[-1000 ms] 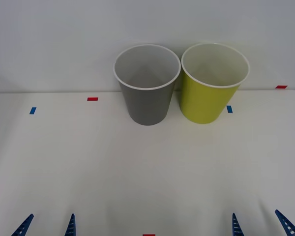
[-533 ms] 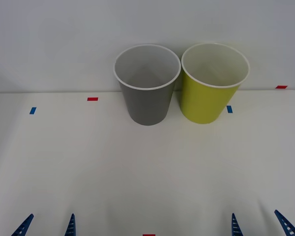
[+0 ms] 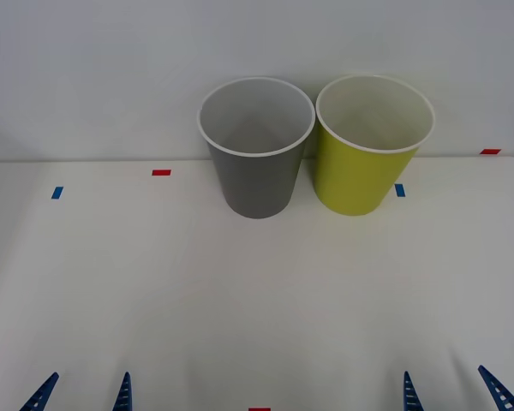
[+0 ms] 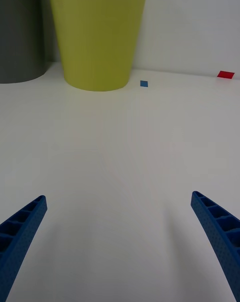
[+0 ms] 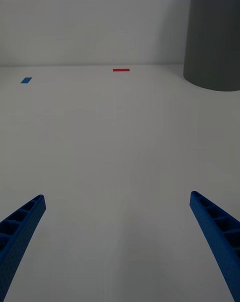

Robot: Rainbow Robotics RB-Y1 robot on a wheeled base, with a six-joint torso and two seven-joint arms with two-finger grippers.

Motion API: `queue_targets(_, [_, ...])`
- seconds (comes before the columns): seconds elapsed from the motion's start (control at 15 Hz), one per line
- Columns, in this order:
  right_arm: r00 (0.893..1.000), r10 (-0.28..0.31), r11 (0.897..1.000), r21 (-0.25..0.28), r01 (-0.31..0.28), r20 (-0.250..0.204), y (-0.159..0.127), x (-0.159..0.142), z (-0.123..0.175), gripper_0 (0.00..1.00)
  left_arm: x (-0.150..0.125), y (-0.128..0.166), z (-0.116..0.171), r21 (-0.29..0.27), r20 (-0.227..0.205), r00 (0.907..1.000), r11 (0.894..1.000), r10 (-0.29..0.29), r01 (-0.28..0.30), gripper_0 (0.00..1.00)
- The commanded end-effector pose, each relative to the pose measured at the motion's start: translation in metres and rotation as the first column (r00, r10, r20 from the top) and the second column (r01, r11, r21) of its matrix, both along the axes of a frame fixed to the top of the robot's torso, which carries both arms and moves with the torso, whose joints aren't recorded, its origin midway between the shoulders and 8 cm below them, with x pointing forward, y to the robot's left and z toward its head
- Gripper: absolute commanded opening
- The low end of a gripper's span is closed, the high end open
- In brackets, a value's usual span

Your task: Put cans in the gray bin and PET bottles in the light green bin.

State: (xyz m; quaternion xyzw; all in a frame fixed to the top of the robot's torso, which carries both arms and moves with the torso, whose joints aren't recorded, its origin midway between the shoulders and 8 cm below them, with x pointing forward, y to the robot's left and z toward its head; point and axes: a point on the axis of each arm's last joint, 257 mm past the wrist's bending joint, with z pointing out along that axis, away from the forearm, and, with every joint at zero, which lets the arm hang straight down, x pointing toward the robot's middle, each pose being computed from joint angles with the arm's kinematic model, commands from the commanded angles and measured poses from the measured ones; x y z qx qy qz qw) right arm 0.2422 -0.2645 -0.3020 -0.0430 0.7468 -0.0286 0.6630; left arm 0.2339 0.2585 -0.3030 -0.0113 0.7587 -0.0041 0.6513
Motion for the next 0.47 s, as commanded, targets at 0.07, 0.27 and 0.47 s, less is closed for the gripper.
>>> queue_targets(0.07, [1.0, 0.0, 1.0, 0.0, 0.0, 0.0, 0.0, 0.0, 0.0, 1.0, 0.0, 0.0, 0.0, 0.0, 0.0, 1.0, 1.0, 0.0, 0.0, 1.0])
queue_targets(0.27, [1.0, 0.0, 1.0, 0.0, 0.0, 0.0, 0.0, 0.0, 0.0, 1.0, 0.0, 0.0, 0.0, 0.0, 0.0, 1.0, 1.0, 0.0, 0.0, 1.0])
queue_targets(0.47, [1.0, 0.0, 1.0, 0.0, 0.0, 0.0, 0.0, 0.0, 0.0, 1.0, 0.0, 0.0, 0.0, 0.0, 0.0, 1.0, 1.0, 0.0, 0.0, 1.0])
